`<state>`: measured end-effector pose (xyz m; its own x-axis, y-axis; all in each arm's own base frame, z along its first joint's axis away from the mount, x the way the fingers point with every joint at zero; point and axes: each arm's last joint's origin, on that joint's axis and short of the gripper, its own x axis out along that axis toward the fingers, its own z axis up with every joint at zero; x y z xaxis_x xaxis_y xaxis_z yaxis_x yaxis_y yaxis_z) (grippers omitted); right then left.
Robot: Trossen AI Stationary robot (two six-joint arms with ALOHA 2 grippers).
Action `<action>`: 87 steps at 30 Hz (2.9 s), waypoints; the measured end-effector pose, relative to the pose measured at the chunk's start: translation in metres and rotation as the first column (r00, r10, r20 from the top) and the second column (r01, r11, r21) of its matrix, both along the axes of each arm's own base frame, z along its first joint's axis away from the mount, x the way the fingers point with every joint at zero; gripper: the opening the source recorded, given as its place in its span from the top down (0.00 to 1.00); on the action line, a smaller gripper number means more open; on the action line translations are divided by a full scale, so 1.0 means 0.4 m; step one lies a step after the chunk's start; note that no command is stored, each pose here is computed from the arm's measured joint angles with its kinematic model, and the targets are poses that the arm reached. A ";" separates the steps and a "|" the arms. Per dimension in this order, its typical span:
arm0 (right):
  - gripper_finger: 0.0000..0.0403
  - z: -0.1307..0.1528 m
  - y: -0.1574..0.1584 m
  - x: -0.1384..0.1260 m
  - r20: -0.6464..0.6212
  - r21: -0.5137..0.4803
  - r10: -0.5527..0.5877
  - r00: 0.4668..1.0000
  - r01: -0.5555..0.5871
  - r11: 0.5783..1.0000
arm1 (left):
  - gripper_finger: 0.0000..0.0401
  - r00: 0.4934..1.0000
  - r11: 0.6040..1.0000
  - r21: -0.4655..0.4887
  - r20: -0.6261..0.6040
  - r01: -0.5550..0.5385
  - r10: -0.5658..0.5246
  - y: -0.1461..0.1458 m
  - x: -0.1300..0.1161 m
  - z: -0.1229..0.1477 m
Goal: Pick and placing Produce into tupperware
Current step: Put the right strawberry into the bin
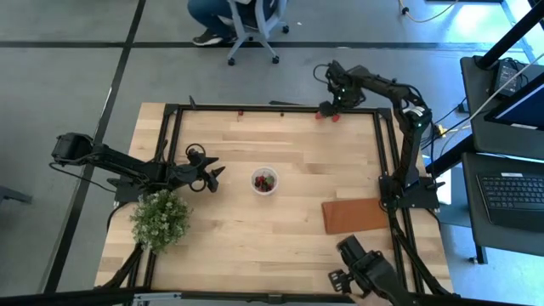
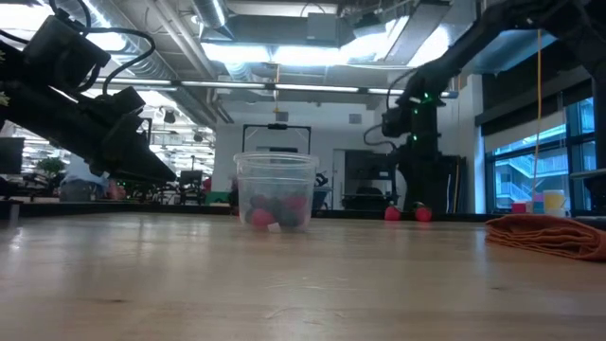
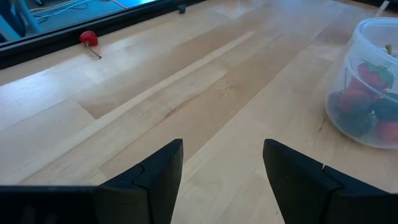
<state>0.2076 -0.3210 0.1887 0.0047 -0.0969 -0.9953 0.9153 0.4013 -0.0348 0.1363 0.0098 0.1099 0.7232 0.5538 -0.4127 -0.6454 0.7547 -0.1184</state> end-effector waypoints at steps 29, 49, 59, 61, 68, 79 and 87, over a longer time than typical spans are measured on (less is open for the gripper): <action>0.48 -0.146 0.029 -0.013 0.079 -0.096 -0.084 0.993 0.091 0.991 | 0.46 0.999 1.000 0.007 -0.045 -0.006 0.006 0.001 -0.006 -0.009; 0.68 -0.116 0.048 0.006 0.031 -0.104 0.025 0.999 -0.022 0.994 | 0.46 0.999 1.000 0.007 -0.044 -0.006 0.006 0.001 -0.006 -0.008; 0.68 0.188 0.125 0.005 0.179 -0.249 0.163 0.970 -0.116 0.962 | 0.46 0.999 1.000 0.006 -0.043 -0.007 0.007 0.001 -0.005 -0.008; 0.68 0.256 0.162 0.018 0.280 -0.283 0.249 0.927 -0.168 0.944 | 0.46 0.999 1.000 0.006 -0.043 -0.007 0.007 0.001 -0.005 -0.008; 0.68 0.438 0.325 0.105 0.448 -0.459 0.542 0.711 -0.337 0.822 | 0.46 0.999 1.000 0.006 -0.043 -0.007 0.007 0.001 -0.005 -0.008; 0.68 0.502 0.598 0.328 0.398 -0.673 0.877 0.270 -0.563 0.479 | 0.46 0.999 1.000 0.005 -0.041 -0.008 0.008 0.001 -0.005 -0.008; 0.68 0.365 0.707 0.459 0.318 -0.619 0.938 0.137 -0.720 0.315 | 0.46 0.999 1.000 -0.014 -0.029 -0.014 0.013 0.000 -0.005 -0.008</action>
<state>0.3912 -0.0384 0.3347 0.7477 0.1178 -0.6535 -0.1402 0.9900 0.0181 0.1342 0.0099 0.1066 0.7032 0.5573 -0.4416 -0.6589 0.7441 -0.1101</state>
